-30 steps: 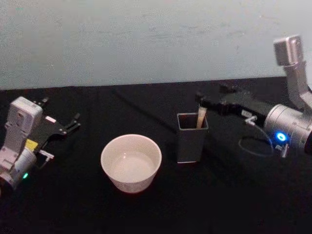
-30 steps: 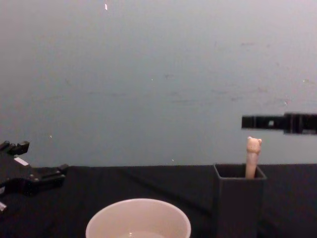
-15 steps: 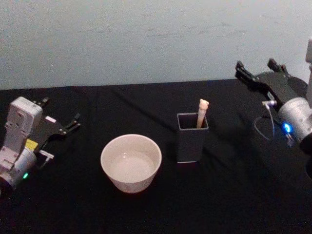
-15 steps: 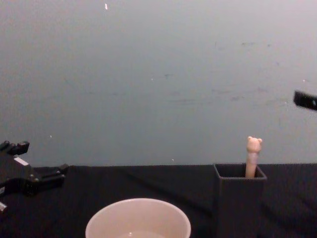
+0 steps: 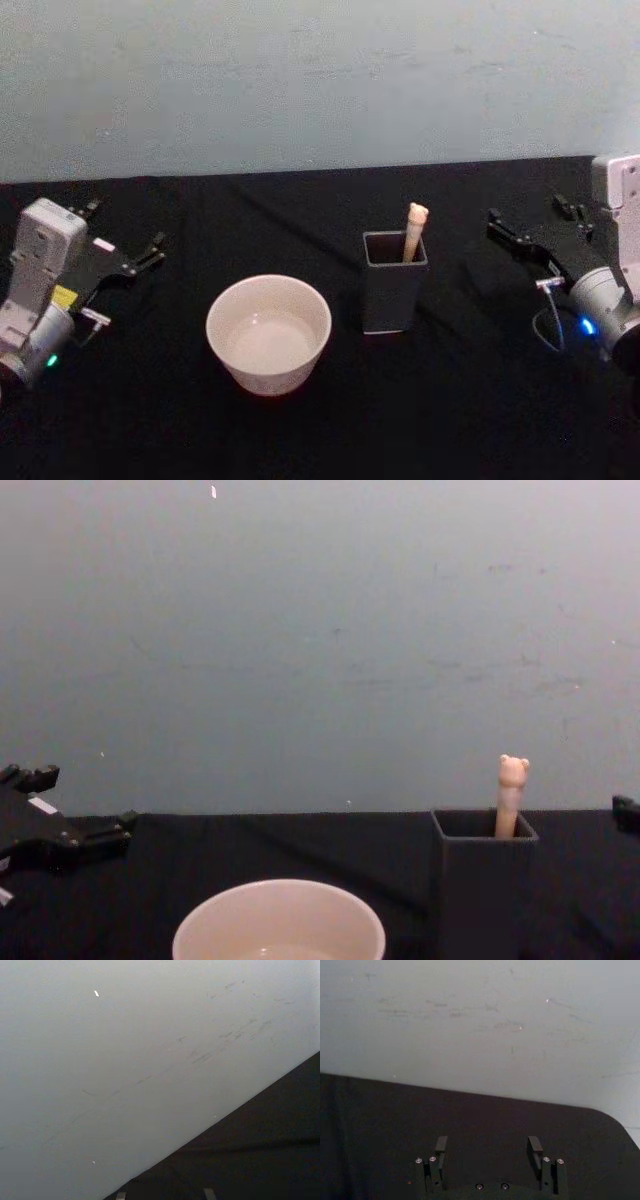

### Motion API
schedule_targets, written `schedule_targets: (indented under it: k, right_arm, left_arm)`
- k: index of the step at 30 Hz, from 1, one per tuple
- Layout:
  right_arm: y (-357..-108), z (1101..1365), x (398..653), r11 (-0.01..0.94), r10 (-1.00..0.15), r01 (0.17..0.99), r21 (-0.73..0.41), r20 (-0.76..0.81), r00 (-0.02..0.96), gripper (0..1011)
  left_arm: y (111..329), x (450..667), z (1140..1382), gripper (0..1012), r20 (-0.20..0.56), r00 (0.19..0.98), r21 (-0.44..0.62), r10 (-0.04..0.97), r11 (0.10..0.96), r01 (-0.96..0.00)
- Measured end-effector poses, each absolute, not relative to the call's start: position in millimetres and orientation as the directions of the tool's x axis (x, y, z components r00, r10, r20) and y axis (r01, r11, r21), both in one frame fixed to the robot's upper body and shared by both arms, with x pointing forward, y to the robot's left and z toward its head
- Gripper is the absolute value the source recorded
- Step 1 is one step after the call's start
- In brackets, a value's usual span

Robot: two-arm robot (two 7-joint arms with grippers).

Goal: Pick up the stirring spoon with one hand, stir inside the cup, then place it back in its original position.

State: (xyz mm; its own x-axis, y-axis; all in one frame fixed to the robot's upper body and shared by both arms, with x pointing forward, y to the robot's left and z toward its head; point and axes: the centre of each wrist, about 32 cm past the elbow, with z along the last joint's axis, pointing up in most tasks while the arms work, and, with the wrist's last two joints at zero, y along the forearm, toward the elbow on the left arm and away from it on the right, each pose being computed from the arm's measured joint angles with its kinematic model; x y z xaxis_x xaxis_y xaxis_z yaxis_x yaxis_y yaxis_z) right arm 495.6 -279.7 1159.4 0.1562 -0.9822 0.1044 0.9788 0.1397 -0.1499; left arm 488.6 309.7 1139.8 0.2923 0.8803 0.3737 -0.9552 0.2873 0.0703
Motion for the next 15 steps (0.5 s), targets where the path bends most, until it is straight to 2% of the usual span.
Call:
schedule_targets:
  k: [15]
  right_arm:
    - [-278.9, 1158.7, 495.7, 0.141, -0.981, 0.977, -0.161, 0.107, 0.160, 1002]
  left_arm:
    - [309.7, 488.6, 1139.8, 1001, 0.374, 0.292, 0.070, 0.880, 0.287, -0.955]
